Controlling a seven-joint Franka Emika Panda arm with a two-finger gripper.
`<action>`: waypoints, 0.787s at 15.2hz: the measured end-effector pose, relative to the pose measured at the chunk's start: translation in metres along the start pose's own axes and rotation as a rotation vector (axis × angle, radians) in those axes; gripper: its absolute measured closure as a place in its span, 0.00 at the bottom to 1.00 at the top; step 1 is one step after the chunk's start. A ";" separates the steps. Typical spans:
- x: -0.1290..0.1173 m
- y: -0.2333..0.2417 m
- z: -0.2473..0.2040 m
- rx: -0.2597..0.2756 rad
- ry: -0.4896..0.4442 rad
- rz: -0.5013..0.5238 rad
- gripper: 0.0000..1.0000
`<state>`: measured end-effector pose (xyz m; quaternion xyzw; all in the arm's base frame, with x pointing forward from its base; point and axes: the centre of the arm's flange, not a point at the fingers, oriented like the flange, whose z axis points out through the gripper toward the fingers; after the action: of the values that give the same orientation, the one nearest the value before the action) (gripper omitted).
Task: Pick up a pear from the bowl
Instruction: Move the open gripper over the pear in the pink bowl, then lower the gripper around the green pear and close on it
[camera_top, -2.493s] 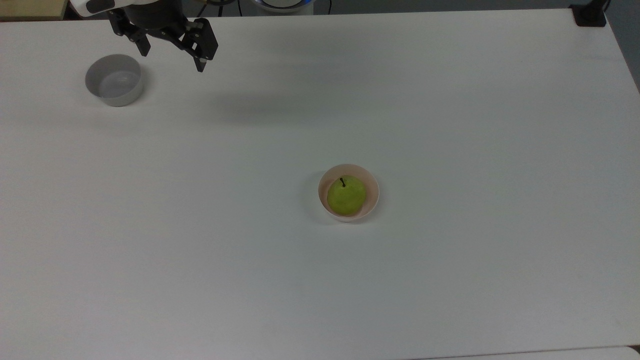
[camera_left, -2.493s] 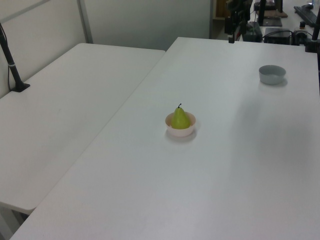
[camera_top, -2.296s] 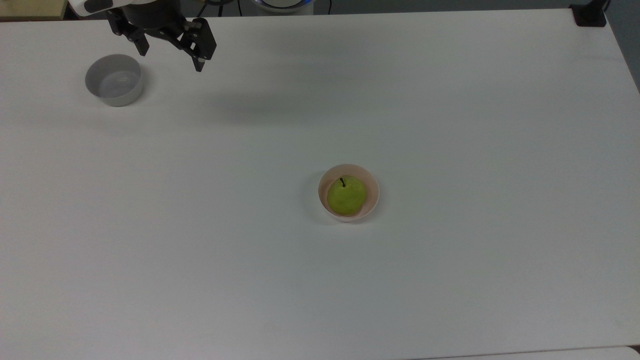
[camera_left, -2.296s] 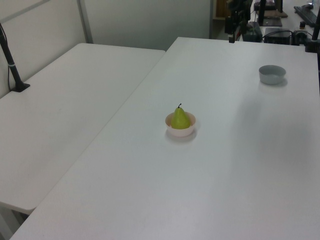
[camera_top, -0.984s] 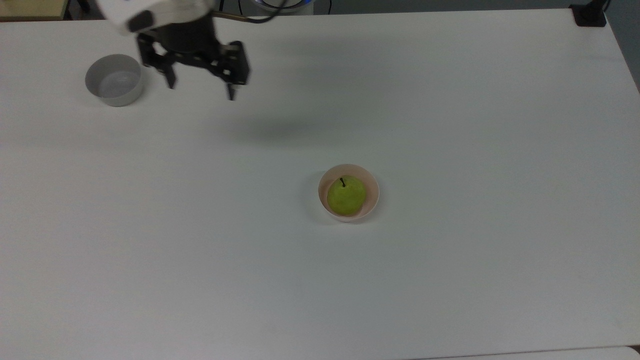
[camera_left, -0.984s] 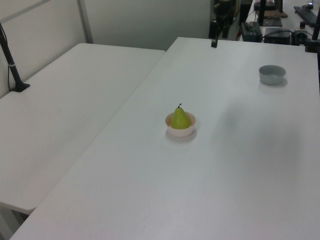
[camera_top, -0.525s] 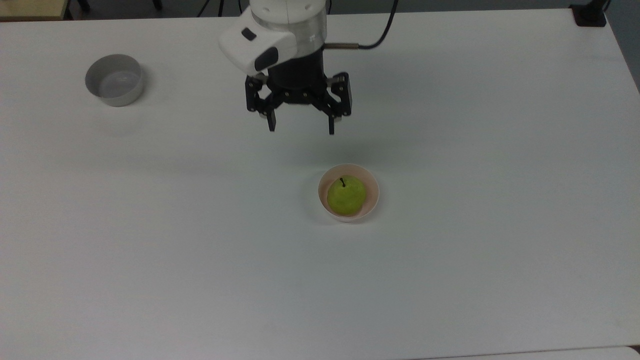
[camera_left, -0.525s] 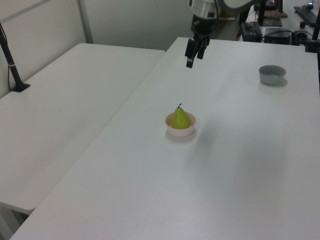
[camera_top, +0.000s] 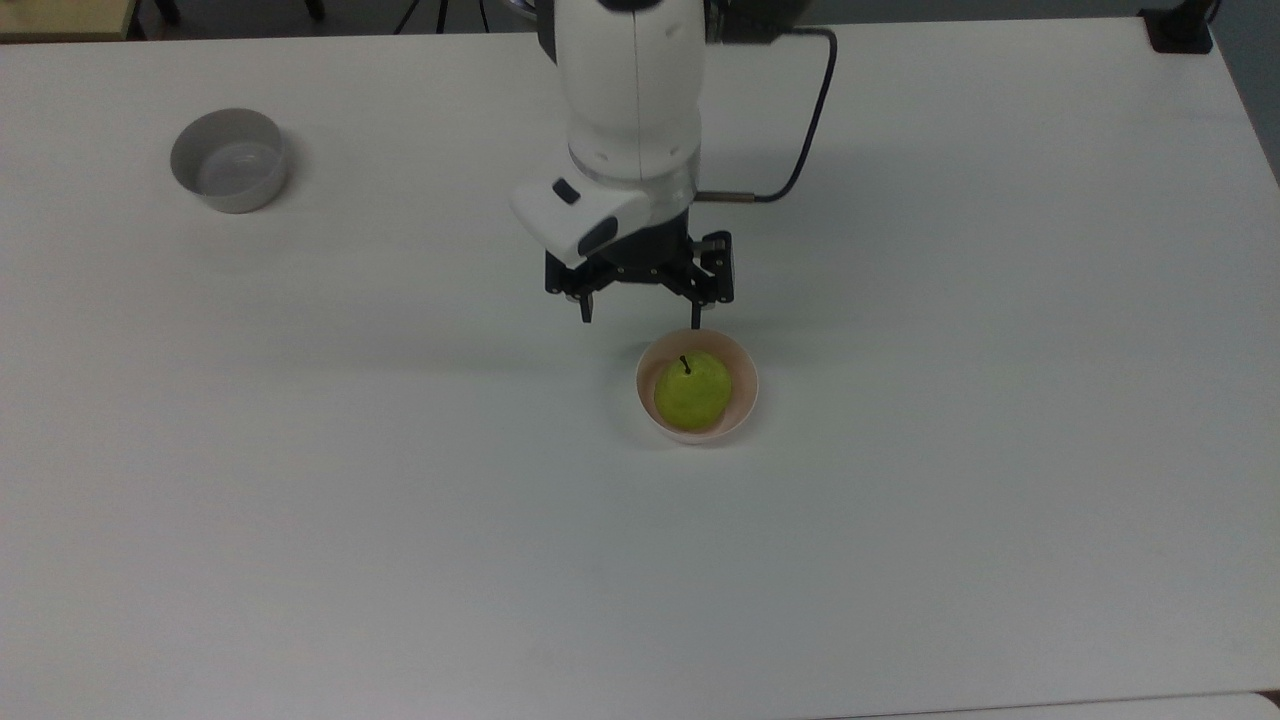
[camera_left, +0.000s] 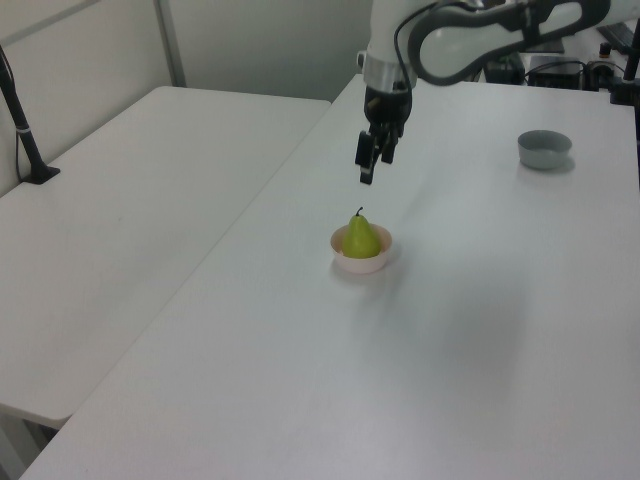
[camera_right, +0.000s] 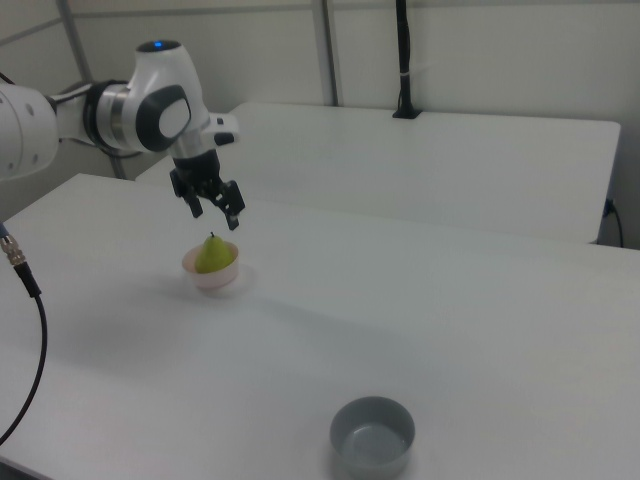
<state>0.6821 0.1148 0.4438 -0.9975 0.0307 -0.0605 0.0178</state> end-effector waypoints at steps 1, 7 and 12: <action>0.000 -0.004 0.017 -0.007 -0.021 -0.005 0.00; -0.004 -0.041 0.064 -0.016 -0.026 -0.059 0.00; -0.005 -0.047 0.086 -0.024 -0.041 -0.070 0.00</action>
<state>0.6899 0.1649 0.3601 -0.9992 -0.0036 -0.0405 0.0041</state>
